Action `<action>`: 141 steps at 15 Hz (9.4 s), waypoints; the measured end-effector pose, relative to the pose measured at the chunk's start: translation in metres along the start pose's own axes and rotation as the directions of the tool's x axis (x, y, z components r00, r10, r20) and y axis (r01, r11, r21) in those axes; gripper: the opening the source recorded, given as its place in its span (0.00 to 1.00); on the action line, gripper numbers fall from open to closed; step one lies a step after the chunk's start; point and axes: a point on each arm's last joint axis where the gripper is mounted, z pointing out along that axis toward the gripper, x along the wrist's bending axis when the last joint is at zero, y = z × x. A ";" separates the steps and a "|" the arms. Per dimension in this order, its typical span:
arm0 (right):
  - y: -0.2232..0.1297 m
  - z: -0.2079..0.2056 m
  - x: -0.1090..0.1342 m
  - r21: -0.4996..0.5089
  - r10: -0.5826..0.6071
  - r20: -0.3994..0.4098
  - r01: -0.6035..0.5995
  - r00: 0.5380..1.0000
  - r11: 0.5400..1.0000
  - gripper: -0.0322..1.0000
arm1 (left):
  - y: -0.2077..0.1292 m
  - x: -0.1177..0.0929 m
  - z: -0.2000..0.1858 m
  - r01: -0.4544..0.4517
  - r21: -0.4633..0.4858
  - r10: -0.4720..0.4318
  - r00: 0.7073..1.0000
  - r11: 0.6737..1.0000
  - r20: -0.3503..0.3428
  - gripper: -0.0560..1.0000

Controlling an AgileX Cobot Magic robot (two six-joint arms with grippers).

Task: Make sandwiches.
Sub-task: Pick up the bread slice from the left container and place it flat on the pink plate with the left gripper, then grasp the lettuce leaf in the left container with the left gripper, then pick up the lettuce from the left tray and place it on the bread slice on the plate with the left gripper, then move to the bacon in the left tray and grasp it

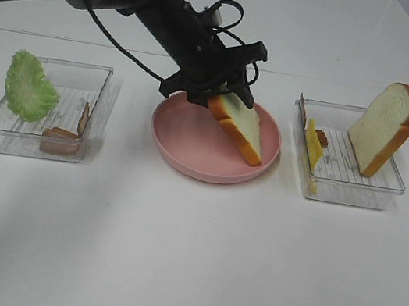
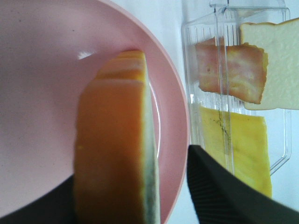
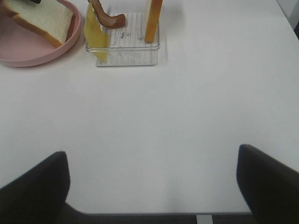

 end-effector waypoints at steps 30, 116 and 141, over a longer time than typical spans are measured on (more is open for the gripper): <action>0.000 0.000 0.000 0.000 0.000 0.000 0.000 1.000 1.000 0.94 | 0.020 0.134 -0.240 -0.037 0.036 0.052 0.752 0.999 -0.657 0.85; 0.000 0.000 0.000 0.000 0.000 0.000 0.000 1.000 1.000 0.94 | 0.021 -0.001 -0.038 -0.411 0.157 0.440 0.841 0.898 -0.314 0.97; 0.000 0.000 0.001 0.000 0.003 -0.006 -0.003 1.000 1.000 0.94 | -0.035 0.075 -0.117 0.022 0.260 0.143 0.790 0.965 -0.597 0.99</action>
